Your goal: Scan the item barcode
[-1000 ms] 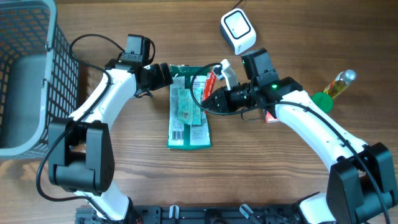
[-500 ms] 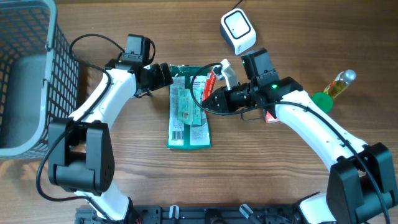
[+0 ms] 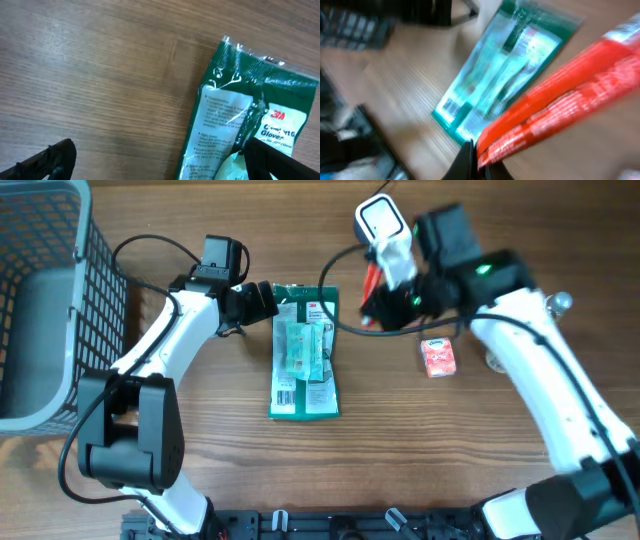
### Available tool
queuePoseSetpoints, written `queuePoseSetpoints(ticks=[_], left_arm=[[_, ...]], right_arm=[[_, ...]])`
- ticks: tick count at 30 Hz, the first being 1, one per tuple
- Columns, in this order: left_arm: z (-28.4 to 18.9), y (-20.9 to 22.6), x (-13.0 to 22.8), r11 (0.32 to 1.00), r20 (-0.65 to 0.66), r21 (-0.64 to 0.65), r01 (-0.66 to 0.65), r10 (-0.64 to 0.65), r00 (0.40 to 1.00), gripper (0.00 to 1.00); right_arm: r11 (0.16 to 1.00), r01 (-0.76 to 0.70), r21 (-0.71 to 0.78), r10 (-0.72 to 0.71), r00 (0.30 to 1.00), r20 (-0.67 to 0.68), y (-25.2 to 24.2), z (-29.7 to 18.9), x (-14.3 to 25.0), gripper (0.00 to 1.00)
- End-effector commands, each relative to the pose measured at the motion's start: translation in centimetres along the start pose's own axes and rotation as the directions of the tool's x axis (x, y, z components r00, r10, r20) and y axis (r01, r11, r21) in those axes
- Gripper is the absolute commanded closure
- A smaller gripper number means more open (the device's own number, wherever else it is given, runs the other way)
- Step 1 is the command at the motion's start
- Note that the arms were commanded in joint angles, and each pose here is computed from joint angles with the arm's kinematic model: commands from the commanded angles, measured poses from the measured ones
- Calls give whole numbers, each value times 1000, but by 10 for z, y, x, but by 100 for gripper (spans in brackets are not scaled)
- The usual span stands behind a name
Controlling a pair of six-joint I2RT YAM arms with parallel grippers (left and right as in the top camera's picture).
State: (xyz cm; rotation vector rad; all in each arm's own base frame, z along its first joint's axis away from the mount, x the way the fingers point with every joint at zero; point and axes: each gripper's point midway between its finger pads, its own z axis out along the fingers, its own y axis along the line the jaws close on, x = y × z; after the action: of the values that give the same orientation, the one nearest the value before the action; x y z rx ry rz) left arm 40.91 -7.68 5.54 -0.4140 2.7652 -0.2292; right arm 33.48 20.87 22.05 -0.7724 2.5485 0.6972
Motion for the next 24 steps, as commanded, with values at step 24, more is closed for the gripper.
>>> queuePoseSetpoints(ticks=[24], left_arm=[[2, 3, -2, 1000, 6, -16, -15, 15, 1000, 0]], right_arm=[[241, 713, 659, -252, 701, -667, -235, 18, -75, 96]])
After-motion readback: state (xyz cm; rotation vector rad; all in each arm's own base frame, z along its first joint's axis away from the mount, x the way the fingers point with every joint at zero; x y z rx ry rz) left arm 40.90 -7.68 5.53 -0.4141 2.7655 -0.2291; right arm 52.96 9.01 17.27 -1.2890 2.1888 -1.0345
